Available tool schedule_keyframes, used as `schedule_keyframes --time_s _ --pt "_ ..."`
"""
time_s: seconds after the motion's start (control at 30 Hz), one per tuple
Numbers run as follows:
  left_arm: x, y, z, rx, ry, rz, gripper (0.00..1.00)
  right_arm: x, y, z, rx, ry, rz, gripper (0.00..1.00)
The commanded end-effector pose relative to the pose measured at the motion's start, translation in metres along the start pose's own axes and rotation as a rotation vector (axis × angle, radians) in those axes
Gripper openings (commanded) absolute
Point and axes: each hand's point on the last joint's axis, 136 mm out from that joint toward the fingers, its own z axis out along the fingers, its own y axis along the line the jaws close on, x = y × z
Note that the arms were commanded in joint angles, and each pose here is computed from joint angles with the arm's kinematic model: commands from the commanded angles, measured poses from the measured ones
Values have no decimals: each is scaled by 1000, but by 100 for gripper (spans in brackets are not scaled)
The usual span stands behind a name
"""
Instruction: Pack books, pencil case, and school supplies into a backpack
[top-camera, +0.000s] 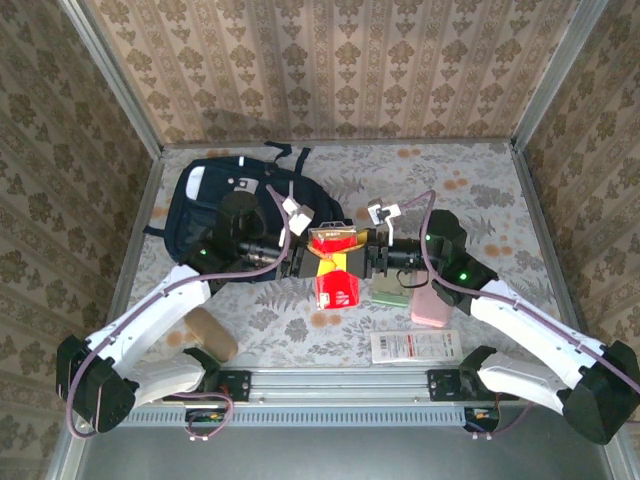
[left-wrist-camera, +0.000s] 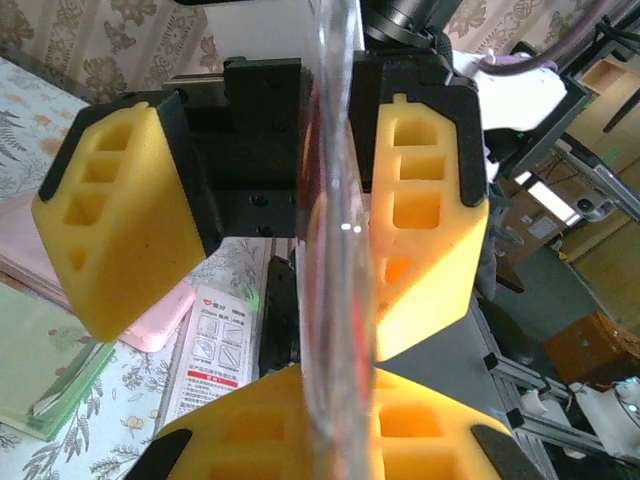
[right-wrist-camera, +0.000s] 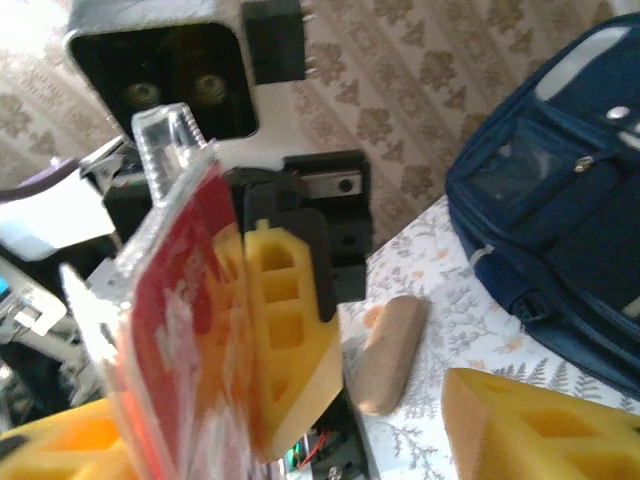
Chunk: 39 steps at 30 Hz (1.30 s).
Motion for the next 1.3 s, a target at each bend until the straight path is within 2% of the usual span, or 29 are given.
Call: schedule_keyframes --time_s 0.0,0.1,0.2,0.3,0.5,0.57,0.67,0.83,0.97,1.03,1.2,1.27 --pt "-9 2 -2 -40 -50 23 0 -14 -27 -15 194 -109 -21 73" --pt "-15 24 -8 -150 -118 -3 0 -24 -54 -37 394 -205 -22 76" --pt "-27 48 -17 -261 -228 -71 0 -26 -68 -55 489 -270 -11 76" --pt "-40 68 -24 -335 -351 -143 0 -25 -75 -63 528 -297 20 74" --pt "-72 73 -32 -328 -525 -200 0 -22 -86 -78 569 -367 154 74" --pt "-78 74 -32 -305 -561 -219 0 -24 -91 -83 516 -438 257 75" --pt "-85 75 -33 -269 -616 -241 0 -27 -83 -75 353 -498 322 79" --pt "-88 82 -37 -232 -697 -291 0 -30 -67 -54 203 -442 324 86" --pt "-85 91 -40 -212 -767 -347 0 -40 -61 -47 114 -480 329 92" --pt "-85 95 -40 -200 -791 -363 0 -45 -59 -43 78 -498 338 89" --pt "-86 101 -36 -159 -807 -401 0 -49 -64 -30 19 -517 407 72" --pt "-85 101 -33 -156 -805 -405 0 -47 -67 -26 10 -524 427 70"
